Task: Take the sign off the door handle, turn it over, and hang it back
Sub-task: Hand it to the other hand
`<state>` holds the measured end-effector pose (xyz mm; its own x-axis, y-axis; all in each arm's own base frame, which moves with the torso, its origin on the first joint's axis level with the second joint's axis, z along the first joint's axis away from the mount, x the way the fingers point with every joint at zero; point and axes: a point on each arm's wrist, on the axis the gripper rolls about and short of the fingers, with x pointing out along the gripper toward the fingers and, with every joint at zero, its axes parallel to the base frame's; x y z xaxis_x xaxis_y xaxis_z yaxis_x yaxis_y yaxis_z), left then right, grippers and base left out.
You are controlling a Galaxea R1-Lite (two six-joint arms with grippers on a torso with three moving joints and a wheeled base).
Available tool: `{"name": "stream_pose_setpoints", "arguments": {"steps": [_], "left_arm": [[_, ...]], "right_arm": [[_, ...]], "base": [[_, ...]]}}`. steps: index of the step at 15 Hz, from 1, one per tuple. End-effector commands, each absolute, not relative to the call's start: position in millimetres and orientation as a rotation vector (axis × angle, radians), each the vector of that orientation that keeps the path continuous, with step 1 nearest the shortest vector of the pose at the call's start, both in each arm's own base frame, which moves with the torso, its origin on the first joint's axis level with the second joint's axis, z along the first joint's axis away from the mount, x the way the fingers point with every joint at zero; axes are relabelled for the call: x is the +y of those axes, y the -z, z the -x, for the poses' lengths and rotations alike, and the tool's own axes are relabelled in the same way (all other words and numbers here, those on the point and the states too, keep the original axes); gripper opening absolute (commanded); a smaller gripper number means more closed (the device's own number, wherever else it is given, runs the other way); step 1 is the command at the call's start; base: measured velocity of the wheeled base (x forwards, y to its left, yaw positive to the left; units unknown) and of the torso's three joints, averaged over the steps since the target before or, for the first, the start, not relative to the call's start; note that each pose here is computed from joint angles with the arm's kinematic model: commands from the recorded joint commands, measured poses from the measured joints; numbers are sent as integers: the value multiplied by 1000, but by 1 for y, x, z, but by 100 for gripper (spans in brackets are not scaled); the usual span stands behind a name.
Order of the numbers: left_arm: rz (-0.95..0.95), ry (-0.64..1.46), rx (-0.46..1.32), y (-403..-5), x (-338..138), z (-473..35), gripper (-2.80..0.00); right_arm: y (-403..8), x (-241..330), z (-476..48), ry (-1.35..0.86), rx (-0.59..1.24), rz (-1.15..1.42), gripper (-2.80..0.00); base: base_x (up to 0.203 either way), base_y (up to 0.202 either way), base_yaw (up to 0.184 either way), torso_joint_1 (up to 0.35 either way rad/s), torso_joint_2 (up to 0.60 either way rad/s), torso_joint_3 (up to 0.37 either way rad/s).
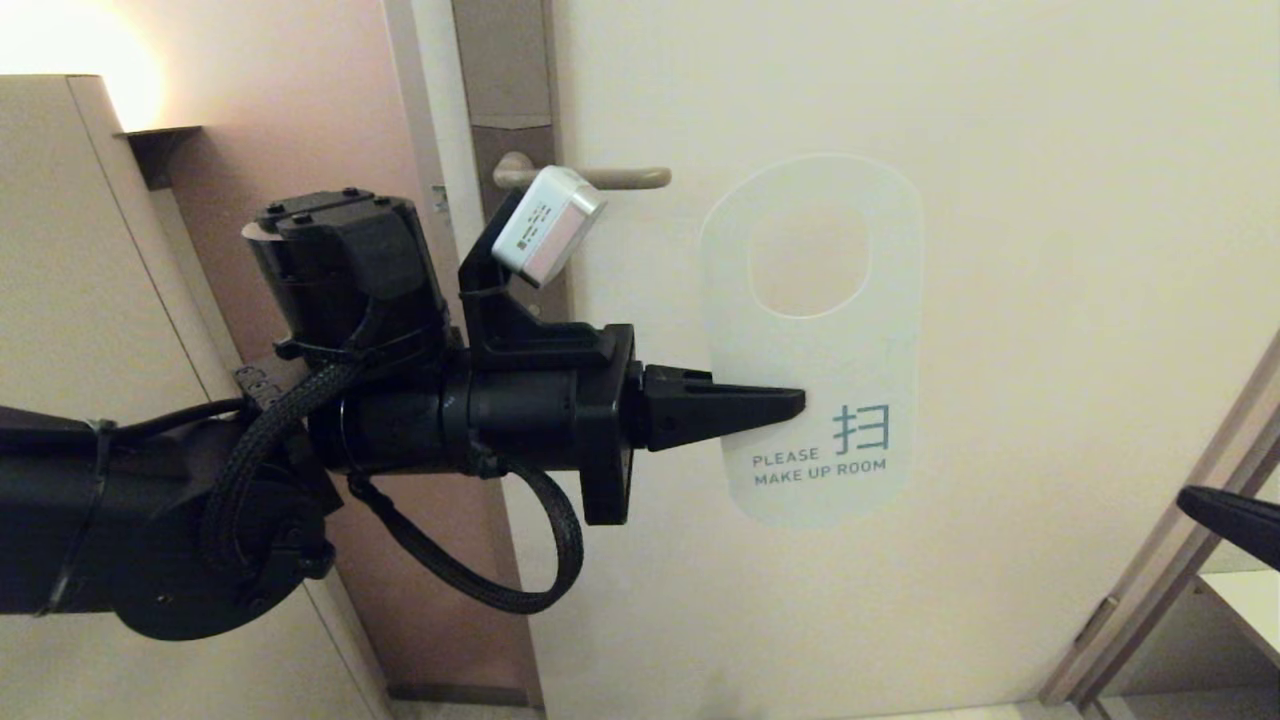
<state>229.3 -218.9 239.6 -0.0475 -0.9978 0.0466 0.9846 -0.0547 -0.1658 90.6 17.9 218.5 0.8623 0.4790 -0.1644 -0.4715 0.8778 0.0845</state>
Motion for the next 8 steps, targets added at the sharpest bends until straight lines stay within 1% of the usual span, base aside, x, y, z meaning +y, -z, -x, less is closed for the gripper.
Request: {"name": "stream_pose_setpoints", "arguments": {"steps": [1, 6, 8], "left_arm": [[168, 1620, 111, -235, -222, -234, -280], [173, 1624, 105, -232, -228, -242, -280], [192, 1625, 105, -235, -231, -246, -280]], "right_arm": [[-224, 21, -117, -537, 235, -54, -280], [-235, 26, -121, -765, 211, -70, -280], [-236, 27, -121, -802, 214, -75, -280]], "base": [[0, 0, 0, 0, 0, 0], [0, 0, 0, 0, 0, 0], [0, 0, 0, 0, 0, 0]]}}
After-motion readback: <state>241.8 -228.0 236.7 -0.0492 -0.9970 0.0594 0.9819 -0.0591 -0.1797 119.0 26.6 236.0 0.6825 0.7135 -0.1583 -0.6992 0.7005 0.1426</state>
